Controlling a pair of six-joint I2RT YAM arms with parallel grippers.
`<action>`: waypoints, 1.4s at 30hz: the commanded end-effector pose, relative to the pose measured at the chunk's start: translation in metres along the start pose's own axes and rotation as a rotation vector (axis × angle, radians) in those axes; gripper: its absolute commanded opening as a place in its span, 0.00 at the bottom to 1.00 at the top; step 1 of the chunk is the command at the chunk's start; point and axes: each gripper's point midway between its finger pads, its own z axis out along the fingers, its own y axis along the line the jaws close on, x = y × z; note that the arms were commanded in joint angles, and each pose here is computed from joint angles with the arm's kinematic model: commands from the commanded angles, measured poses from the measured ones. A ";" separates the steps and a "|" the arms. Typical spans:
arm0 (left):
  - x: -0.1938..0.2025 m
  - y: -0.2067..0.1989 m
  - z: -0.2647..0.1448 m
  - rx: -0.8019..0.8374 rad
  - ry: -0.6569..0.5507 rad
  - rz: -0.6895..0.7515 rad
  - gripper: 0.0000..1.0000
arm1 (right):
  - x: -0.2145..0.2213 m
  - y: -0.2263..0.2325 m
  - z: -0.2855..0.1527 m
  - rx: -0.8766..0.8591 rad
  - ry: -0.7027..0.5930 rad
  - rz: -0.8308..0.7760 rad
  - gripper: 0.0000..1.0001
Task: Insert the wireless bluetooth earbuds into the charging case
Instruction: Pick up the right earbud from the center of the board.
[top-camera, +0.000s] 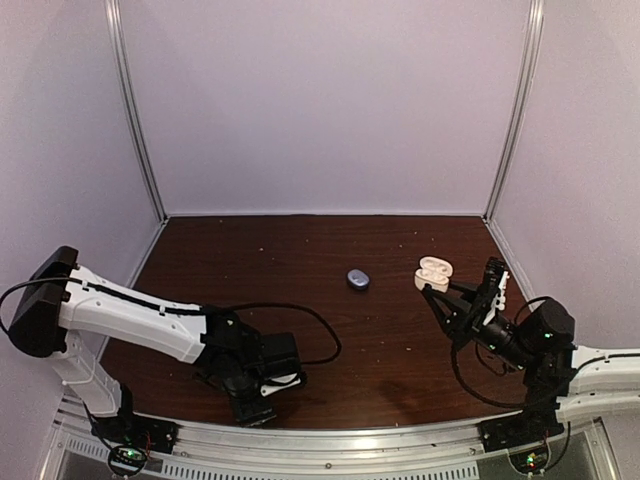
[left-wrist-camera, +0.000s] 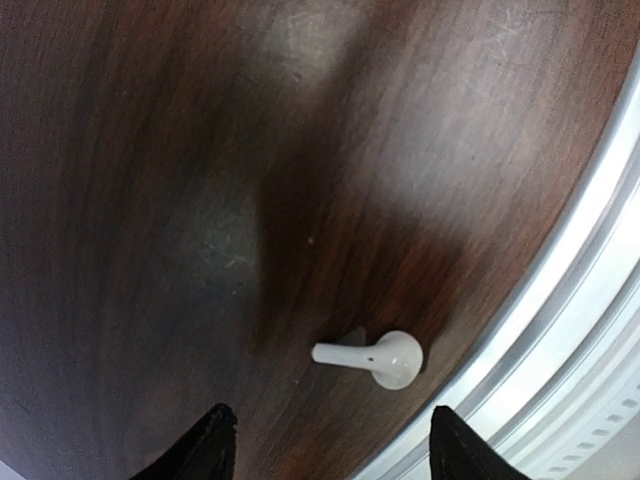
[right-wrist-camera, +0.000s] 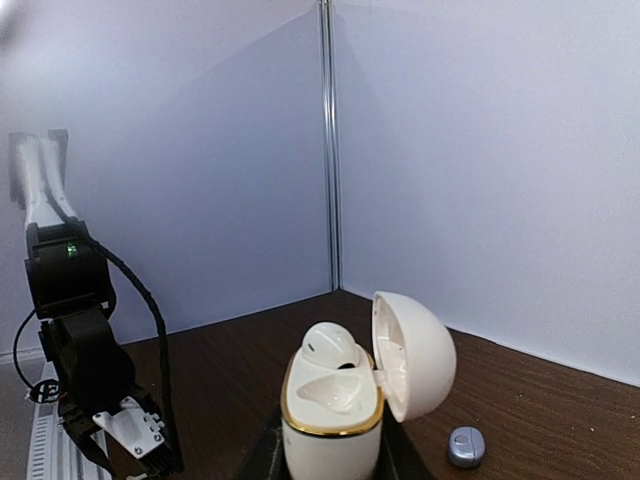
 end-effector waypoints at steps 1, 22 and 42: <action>-0.016 0.005 0.000 -0.037 -0.024 0.022 0.68 | 0.000 -0.004 -0.003 0.016 -0.007 0.011 0.00; -0.061 0.018 -0.001 0.041 -0.077 -0.007 0.43 | -0.004 -0.003 -0.003 0.014 -0.006 0.002 0.00; -0.035 0.007 0.005 0.104 0.122 0.001 0.36 | -0.004 -0.003 -0.004 0.014 -0.011 0.010 0.00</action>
